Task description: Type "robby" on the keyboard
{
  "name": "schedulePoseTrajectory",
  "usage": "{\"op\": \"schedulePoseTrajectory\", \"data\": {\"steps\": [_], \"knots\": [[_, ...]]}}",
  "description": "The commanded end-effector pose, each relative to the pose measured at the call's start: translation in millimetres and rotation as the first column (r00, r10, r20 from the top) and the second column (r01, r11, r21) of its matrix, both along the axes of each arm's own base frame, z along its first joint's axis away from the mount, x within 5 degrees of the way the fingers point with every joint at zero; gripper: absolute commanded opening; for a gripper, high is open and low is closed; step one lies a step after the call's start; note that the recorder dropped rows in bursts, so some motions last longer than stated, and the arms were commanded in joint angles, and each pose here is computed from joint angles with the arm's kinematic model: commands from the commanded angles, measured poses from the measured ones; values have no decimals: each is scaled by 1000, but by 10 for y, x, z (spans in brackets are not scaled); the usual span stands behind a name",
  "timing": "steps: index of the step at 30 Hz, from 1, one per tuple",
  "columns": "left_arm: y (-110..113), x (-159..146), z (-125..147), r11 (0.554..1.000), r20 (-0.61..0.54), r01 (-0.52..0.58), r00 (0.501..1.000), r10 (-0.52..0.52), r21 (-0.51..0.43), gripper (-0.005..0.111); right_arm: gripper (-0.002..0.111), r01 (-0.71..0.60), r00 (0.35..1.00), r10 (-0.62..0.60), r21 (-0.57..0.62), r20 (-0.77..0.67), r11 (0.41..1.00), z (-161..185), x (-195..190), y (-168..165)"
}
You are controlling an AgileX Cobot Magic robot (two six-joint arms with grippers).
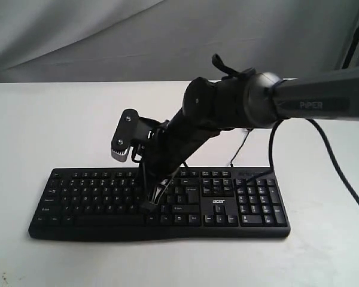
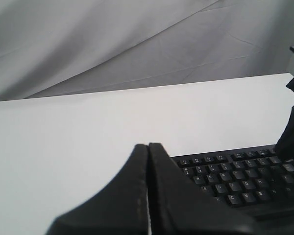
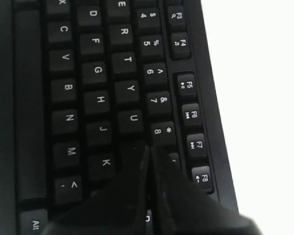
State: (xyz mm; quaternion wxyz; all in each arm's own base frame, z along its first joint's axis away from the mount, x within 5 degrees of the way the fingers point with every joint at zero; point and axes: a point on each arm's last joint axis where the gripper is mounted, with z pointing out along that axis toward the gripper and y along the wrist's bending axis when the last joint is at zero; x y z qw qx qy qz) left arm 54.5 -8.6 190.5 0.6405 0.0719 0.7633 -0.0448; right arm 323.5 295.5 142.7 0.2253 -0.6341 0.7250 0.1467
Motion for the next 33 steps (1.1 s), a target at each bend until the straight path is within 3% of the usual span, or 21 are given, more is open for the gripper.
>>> {"op": "schedulePoseTrajectory", "data": {"steps": [1,33], "knots": [[-2,-1,-7,1000,5,5,1000,-5,1,0,0,12,1000,-12,22,13,1000,51,22,-25],[-2,-1,-7,1000,5,5,1000,-5,1,0,0,-22,998,23,7,-51,1000,-93,19,-63]]}}
